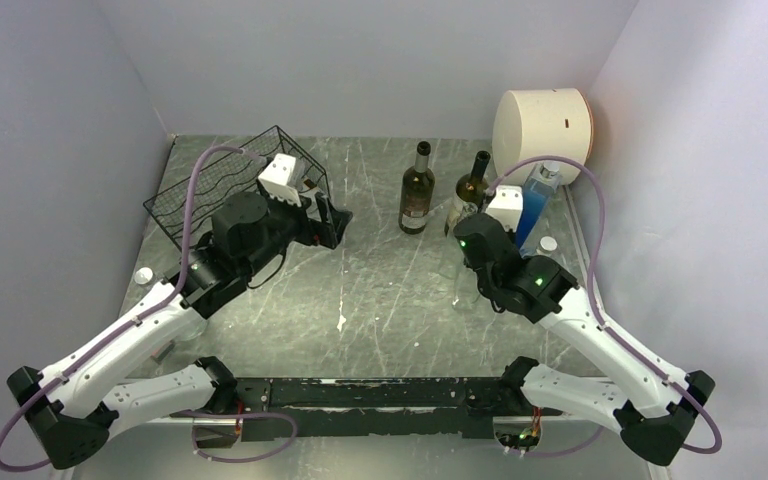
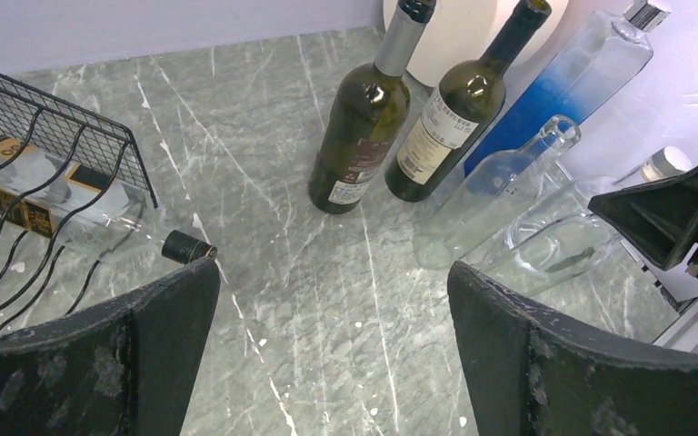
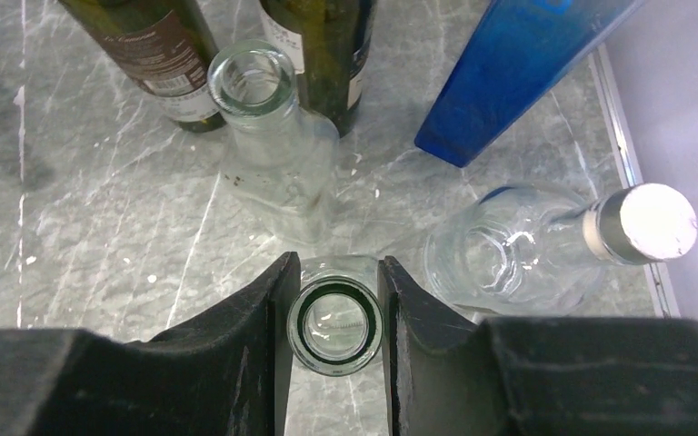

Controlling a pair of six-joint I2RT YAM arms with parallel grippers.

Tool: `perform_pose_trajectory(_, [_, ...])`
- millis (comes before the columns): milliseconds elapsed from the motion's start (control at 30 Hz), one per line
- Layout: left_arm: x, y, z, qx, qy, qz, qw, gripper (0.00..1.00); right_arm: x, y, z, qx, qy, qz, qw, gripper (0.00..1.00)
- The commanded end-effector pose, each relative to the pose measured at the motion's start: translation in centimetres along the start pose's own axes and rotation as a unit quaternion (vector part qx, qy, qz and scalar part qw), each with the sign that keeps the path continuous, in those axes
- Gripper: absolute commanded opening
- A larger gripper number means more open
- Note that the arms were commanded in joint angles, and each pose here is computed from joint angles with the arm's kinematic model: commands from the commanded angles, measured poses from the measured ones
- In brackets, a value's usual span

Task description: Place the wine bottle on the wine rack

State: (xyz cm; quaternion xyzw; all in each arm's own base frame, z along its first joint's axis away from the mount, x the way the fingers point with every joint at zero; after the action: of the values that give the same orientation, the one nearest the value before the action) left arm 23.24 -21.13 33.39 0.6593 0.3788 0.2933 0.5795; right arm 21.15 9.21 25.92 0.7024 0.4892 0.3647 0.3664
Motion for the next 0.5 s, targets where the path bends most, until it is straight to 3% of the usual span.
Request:
perform_pose_trajectory(0, [-0.4,0.5,0.1,-0.026,-0.015,-0.013,0.999,0.99,1.2,1.7,-1.0,0.0,0.051,-0.013,0.999,0.03])
perform_pose_trajectory(300, [-1.3,-2.7,1.2,-0.032,-0.052,-0.002,0.998,0.99,5.5,2.9,-2.8,0.035,0.188,-0.031,0.981,0.0])
perform_pose_trajectory(467, [-3.4,-7.4,2.8,0.008,-0.142,0.048,0.989,0.99,8.6,2.7,-3.2,0.045,0.269,-0.015,0.962,0.0])
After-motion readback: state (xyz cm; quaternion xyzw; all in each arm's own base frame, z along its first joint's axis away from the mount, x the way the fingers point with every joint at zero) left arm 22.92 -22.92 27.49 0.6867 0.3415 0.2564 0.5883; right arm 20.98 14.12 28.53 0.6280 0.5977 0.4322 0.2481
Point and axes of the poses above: each gripper's point midway between its finger pads, its own z axis out along the fingers, its own x axis along the line the jaws close on, y = z × x, the point moved 4 cm from there along -z, back along the fingers, and after that the axes turned 14 degrees about z, right-handed, at the moved point
